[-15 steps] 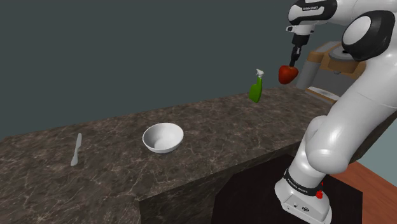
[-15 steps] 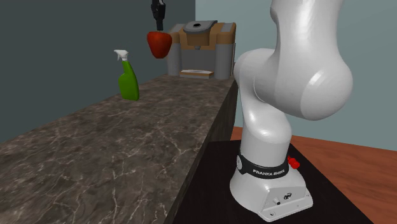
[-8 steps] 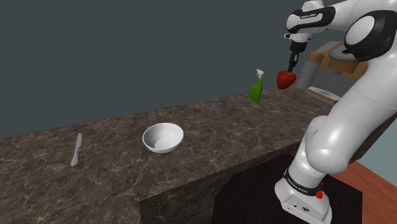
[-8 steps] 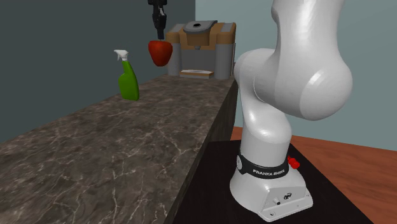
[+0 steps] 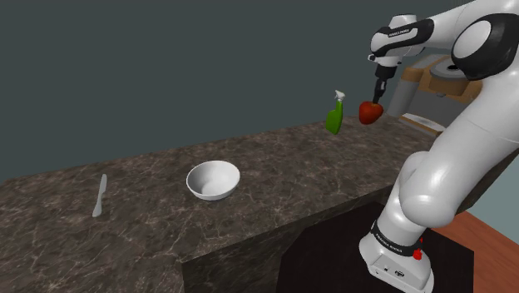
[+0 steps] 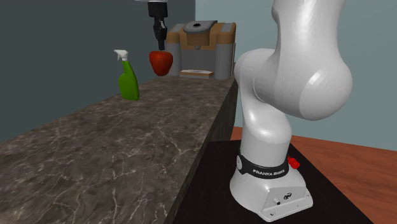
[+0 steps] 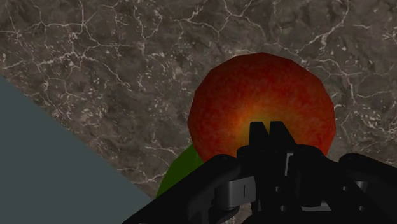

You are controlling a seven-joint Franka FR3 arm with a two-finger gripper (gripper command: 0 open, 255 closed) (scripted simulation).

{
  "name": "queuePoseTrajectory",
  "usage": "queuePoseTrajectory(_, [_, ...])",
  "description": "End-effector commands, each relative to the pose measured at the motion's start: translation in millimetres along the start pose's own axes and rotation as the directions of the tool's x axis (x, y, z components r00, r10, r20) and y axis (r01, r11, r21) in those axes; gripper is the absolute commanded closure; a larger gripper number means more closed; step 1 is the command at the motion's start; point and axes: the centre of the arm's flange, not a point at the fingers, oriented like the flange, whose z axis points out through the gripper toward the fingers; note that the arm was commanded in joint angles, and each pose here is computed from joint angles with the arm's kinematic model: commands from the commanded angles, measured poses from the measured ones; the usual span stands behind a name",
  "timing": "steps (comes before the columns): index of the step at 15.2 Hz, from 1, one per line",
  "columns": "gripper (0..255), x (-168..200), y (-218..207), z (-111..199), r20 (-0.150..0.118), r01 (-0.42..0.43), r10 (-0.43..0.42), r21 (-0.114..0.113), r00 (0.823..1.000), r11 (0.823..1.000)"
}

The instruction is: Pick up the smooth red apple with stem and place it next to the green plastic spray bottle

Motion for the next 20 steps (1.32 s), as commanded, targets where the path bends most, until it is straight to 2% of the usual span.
queuePoseTrajectory(1, [255,-1,0,11,0.0,0.0,0.0,-0.001,1.0,1.0])
queuePoseTrajectory(20, [255,2,-8,110,0.0,0.0,0.0,-0.001,1.0,1.0])
